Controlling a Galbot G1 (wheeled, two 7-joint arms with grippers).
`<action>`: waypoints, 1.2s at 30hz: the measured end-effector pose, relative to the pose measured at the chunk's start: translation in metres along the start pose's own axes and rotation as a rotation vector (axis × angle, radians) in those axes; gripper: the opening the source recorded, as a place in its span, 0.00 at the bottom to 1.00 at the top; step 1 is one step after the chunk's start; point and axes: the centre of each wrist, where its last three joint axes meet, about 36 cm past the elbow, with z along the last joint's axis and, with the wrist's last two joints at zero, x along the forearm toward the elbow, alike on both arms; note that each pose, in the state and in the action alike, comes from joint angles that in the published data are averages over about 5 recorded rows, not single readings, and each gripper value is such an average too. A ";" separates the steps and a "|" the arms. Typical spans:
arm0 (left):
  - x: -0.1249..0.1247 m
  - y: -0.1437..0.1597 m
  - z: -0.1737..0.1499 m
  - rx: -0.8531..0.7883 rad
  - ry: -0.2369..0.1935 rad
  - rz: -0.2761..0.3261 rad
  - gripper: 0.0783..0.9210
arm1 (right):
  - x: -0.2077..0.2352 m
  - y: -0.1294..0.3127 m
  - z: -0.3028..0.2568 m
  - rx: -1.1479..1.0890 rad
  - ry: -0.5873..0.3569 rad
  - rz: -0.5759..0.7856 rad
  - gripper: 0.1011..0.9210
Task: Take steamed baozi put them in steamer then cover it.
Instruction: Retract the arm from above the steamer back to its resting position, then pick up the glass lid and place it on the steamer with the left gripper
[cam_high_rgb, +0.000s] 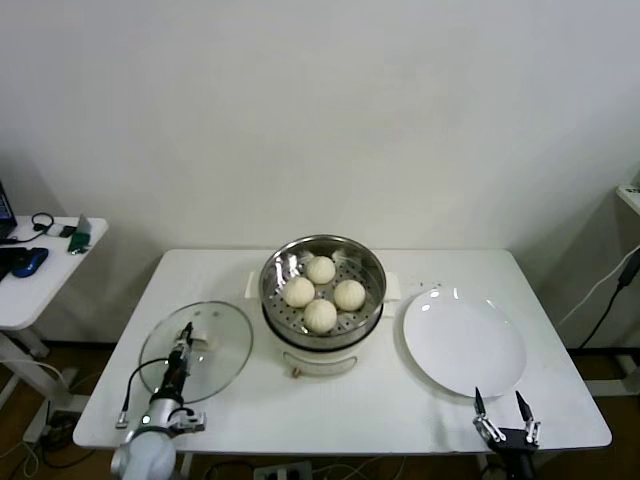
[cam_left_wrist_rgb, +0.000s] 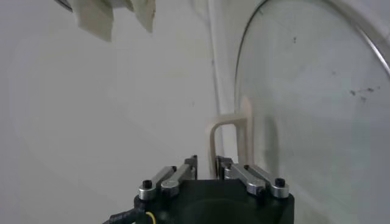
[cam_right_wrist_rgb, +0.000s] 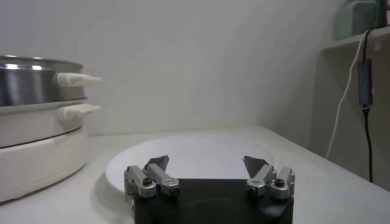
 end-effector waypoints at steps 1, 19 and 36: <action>0.000 0.000 0.001 -0.001 -0.002 -0.001 0.21 | 0.000 0.000 0.000 0.000 0.000 0.000 0.88; 0.006 0.041 0.014 0.042 0.043 -0.029 0.07 | -0.005 -0.004 -0.009 0.028 -0.008 0.005 0.88; 0.006 0.198 -0.001 0.182 0.219 -0.113 0.07 | -0.014 -0.001 -0.029 0.096 0.027 -0.020 0.88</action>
